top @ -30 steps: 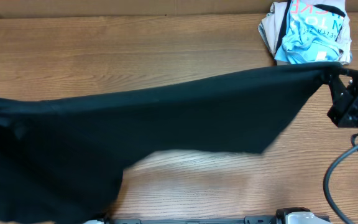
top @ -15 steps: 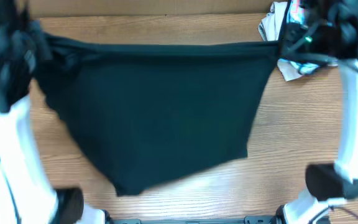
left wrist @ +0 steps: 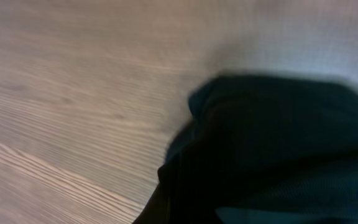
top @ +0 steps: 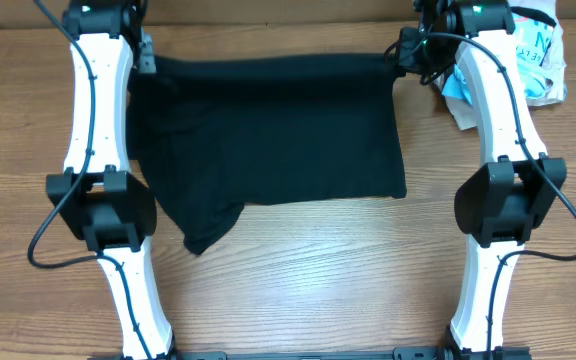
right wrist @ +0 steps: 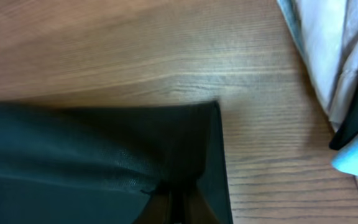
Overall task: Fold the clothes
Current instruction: 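Lay the spread black garment flat on the table with both grippers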
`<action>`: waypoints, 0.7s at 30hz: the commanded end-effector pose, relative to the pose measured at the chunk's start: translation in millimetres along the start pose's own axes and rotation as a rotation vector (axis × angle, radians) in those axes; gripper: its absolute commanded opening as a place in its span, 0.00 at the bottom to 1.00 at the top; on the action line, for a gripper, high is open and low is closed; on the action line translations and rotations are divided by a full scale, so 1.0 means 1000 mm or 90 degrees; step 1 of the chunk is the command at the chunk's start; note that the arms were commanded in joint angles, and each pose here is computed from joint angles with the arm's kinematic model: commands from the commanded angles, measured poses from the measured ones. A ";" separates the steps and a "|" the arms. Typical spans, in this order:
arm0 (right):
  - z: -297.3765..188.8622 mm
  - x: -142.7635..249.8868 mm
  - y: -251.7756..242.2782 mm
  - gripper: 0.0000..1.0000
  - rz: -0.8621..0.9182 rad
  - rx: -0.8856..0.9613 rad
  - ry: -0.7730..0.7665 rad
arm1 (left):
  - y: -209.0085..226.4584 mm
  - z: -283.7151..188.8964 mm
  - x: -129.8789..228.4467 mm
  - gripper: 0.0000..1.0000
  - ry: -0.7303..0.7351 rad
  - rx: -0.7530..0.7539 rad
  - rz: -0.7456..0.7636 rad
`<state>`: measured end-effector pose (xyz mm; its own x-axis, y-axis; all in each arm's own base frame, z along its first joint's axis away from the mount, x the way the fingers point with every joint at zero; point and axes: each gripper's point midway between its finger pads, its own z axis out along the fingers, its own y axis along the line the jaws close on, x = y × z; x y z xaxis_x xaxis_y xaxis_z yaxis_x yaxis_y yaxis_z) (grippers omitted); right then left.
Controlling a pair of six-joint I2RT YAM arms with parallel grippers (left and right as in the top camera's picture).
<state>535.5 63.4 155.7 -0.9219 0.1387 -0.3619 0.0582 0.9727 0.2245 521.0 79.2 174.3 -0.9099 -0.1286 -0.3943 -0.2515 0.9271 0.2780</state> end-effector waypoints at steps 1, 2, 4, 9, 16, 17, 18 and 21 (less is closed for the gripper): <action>-0.008 -0.001 -0.008 0.04 -0.002 0.017 -0.005 | -0.010 -0.003 0.011 0.04 0.030 0.049 0.008; -0.008 0.002 -0.010 0.04 0.000 0.023 0.002 | -0.014 -0.002 0.018 0.04 0.049 0.064 0.013; -0.006 0.007 -0.015 0.04 0.003 0.037 0.015 | -0.020 -0.004 0.029 0.04 0.079 0.088 0.020; 0.016 0.031 -0.031 0.04 0.001 0.064 0.069 | -0.034 -0.011 0.057 0.04 0.155 0.146 0.029; 0.058 0.072 -0.054 0.04 0.020 0.080 0.140 | -0.037 -0.008 0.081 0.04 0.218 0.149 0.036; 0.063 0.076 -0.057 0.04 0.024 0.081 0.147 | -0.038 -0.005 0.085 0.05 0.228 0.148 0.035; 0.066 0.080 -0.060 0.04 0.027 0.080 0.152 | -0.040 -0.004 0.090 0.09 0.239 0.152 0.038; 0.068 0.083 -0.063 0.23 0.034 0.076 0.158 | -0.047 0.007 0.107 0.26 0.279 0.157 0.046</action>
<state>479.1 34.7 43.6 -0.9850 0.1445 -0.0944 0.1321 0.9831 0.1266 447.7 32.1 121.7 -0.9897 -0.1430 -0.0075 -0.1431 0.9863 0.0825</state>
